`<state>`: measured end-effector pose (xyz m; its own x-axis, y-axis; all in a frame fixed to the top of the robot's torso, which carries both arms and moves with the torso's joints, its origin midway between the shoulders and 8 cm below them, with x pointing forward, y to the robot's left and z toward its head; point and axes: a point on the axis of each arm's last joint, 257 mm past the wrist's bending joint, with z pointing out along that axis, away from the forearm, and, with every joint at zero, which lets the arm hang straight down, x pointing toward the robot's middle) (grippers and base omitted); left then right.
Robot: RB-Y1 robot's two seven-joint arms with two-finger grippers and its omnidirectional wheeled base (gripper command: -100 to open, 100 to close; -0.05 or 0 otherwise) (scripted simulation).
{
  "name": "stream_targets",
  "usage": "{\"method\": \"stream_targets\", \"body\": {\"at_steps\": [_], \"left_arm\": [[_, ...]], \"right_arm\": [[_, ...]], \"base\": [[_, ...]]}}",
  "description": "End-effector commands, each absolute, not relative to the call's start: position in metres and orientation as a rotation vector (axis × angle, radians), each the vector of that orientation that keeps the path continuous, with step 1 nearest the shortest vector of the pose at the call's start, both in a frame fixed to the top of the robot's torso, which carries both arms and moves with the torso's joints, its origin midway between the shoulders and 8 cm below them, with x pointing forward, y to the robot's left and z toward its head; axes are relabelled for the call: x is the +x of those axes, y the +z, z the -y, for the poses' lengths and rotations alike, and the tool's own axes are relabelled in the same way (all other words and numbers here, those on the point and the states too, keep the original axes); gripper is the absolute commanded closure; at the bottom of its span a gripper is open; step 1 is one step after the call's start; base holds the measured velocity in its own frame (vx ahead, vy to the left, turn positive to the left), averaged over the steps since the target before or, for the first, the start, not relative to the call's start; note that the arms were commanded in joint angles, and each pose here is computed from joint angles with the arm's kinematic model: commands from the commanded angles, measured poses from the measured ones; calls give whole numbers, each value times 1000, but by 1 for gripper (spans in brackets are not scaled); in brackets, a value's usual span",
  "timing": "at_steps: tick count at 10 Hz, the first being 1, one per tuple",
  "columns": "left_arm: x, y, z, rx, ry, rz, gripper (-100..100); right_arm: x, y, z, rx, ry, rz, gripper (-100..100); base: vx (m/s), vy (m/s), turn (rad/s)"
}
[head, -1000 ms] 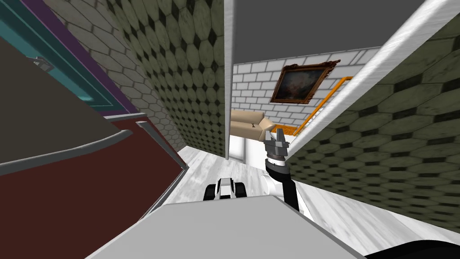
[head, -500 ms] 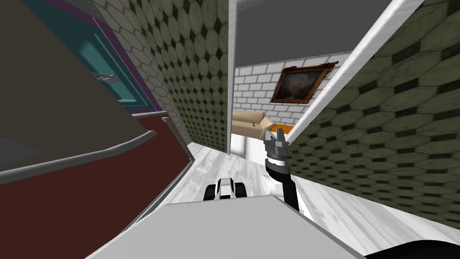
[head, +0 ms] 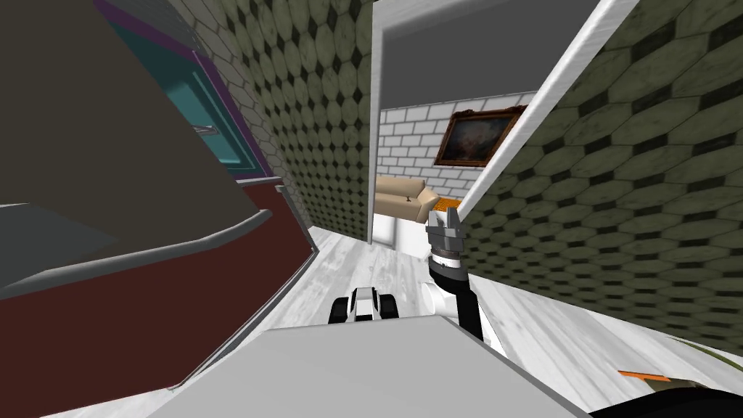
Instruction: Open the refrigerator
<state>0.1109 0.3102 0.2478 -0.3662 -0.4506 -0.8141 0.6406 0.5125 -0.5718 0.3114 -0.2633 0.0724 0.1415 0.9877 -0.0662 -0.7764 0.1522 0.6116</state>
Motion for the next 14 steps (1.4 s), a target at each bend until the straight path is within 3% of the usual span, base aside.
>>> {"method": "stream_targets", "body": {"at_steps": [1, 4, 5, 14], "left_arm": [[111, 249, -297, 203, -1190, -1569, 100], [113, 249, -280, 248, -1237, -1573, 100], [122, 252, -290, 213, -1203, -1581, -100], [192, 304, -373, -31, -958, -1549, -100]], "right_arm": [[311, 72, 263, 495, 1350, -521, 0], [311, 72, 263, 495, 1350, -521, 0], [311, 72, 263, 495, 1350, -521, 0], [311, 72, 263, 495, 1350, -521, 0]], "base": [[-233, 53, -22], [-256, 76, -37], [-177, 37, -310], [-180, -43, -358]]}}
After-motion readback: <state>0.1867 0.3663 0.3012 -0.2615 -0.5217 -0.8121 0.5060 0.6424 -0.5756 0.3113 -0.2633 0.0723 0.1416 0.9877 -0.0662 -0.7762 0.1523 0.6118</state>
